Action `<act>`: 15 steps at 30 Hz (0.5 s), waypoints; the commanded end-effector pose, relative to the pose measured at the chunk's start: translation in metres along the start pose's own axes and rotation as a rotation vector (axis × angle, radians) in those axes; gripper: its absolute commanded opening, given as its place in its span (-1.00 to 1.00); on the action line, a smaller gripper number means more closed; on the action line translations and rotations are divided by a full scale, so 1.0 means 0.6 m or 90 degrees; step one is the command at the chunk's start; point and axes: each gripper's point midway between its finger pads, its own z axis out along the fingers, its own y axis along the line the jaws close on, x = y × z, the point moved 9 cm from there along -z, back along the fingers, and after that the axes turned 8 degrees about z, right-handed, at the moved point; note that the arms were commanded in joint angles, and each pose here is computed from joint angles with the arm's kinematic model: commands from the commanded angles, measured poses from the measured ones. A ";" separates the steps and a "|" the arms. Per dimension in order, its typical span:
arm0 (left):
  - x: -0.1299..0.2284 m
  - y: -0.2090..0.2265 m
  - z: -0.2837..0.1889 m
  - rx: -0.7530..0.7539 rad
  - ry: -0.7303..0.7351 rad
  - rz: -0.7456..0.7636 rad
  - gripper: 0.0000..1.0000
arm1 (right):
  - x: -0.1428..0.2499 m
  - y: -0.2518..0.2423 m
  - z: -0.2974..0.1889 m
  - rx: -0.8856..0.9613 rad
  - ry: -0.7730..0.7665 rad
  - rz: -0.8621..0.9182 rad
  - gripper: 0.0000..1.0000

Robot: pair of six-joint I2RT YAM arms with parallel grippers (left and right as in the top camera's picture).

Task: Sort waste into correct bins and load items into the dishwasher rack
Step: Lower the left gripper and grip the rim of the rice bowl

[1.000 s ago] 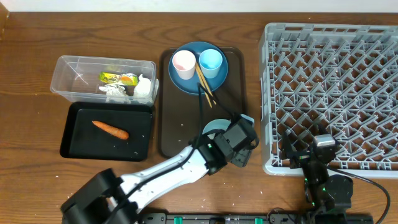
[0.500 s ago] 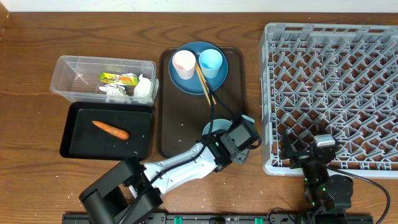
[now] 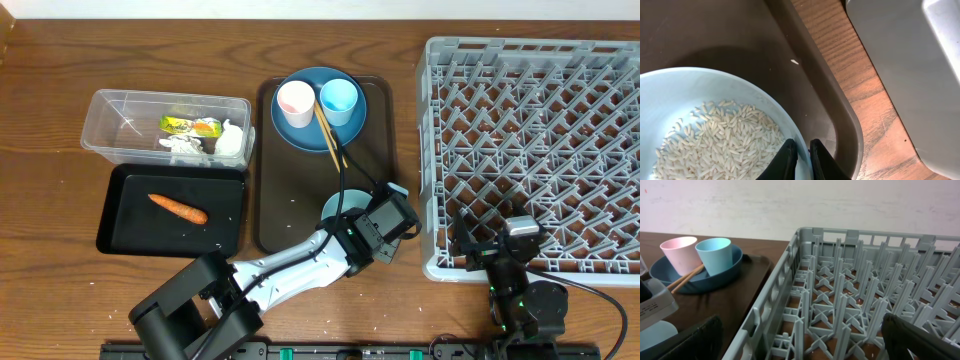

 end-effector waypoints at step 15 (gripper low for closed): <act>-0.012 0.003 -0.002 -0.012 -0.012 0.000 -0.86 | 0.001 0.002 0.000 -0.004 -0.001 -0.008 0.98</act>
